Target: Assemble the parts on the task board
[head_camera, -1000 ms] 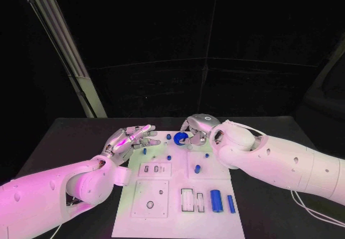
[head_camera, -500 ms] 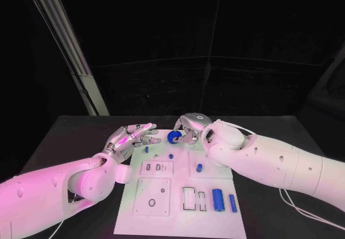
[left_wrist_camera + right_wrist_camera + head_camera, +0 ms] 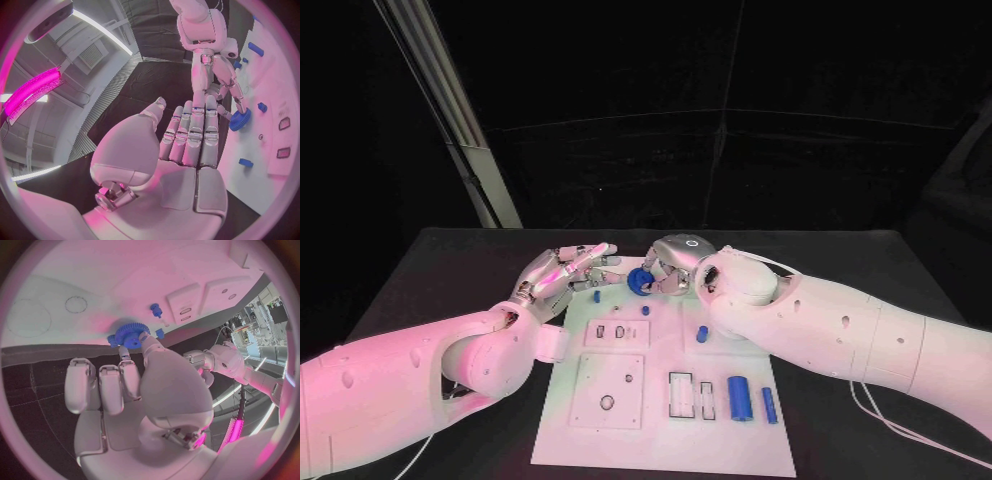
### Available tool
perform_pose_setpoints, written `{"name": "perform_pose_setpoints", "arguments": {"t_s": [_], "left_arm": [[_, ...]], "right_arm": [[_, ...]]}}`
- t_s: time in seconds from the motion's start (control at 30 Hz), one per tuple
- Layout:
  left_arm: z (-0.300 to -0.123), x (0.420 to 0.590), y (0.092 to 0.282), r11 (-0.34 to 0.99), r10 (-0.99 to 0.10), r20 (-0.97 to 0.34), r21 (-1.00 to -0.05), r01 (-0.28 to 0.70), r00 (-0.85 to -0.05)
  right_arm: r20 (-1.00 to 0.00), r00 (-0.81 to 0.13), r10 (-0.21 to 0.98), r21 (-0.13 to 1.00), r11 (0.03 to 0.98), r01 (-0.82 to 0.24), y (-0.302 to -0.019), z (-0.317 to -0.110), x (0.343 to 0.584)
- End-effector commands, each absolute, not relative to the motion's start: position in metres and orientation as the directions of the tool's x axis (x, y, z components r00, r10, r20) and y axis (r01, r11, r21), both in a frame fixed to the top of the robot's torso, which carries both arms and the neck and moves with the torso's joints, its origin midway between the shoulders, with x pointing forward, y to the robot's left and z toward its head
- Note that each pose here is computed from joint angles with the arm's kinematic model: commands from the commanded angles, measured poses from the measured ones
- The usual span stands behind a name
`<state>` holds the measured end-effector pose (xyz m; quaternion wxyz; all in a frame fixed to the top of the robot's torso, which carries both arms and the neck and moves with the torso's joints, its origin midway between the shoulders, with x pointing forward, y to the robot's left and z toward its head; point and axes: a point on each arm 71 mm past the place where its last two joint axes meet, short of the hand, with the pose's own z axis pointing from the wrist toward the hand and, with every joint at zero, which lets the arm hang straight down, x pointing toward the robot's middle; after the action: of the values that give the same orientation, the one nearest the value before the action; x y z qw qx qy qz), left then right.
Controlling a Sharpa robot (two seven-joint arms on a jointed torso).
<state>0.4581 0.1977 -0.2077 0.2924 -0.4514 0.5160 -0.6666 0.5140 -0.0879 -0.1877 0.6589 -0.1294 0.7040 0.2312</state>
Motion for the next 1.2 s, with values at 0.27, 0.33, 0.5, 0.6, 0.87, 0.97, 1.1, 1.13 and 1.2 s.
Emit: {"name": "perform_pose_setpoints", "arguments": {"t_s": [0.27, 0.33, 0.5, 0.6, 0.87, 0.97, 1.1, 1.13, 1.2], "left_arm": [[-0.2066, 0.459, 0.197, -0.301, -0.851, 0.303, -0.951, -0.073, -0.428], [-0.2066, 0.459, 0.197, -0.301, -0.852, 0.303, -0.951, -0.073, -0.428], [-0.2068, 0.4592, 0.1972, -0.3, -0.852, 0.302, -0.951, -0.074, -0.428], [-0.2069, 0.4593, 0.1973, -0.3, -0.852, 0.302, -0.951, -0.075, -0.427], [-0.2071, 0.4597, 0.1978, -0.298, -0.853, 0.301, -0.951, -0.076, -0.427], [-0.2072, 0.4598, 0.1979, -0.298, -0.853, 0.301, -0.951, -0.076, -0.426], [-0.2072, 0.4599, 0.1981, -0.298, -0.853, 0.301, -0.952, -0.076, -0.426], [-0.2072, 0.4599, 0.1981, -0.298, -0.853, 0.301, -0.952, -0.076, -0.426], [-0.2073, 0.4599, 0.1982, -0.298, -0.853, 0.301, -0.952, -0.076, -0.426]], "right_arm": [[-0.989, -0.116, 0.092, 0.139, 0.851, -0.507, -0.0812, -0.1938, 0.5147], [-0.989, -0.113, 0.095, 0.139, 0.852, -0.505, -0.0813, -0.194, 0.5152], [-0.989, -0.1, 0.108, 0.144, 0.853, -0.502, -0.0811, -0.1932, 0.5159], [-0.989, -0.089, 0.12, 0.148, 0.852, -0.503, -0.0809, -0.1921, 0.5158], [-0.984, -0.06, 0.17, 0.176, 0.837, -0.518, -0.0798, -0.1873, 0.5133], [-0.982, -0.061, 0.177, 0.182, 0.833, -0.523, -0.079, -0.1868, 0.5126], [-0.982, -0.063, 0.18, 0.186, 0.831, -0.525, -0.0786, -0.1866, 0.5121], [-0.981, -0.061, 0.182, 0.187, 0.831, -0.524, -0.0789, -0.1864, 0.5121], [-0.98, -0.054, 0.19, 0.19, 0.832, -0.522, -0.08, -0.1857, 0.5119]]}}
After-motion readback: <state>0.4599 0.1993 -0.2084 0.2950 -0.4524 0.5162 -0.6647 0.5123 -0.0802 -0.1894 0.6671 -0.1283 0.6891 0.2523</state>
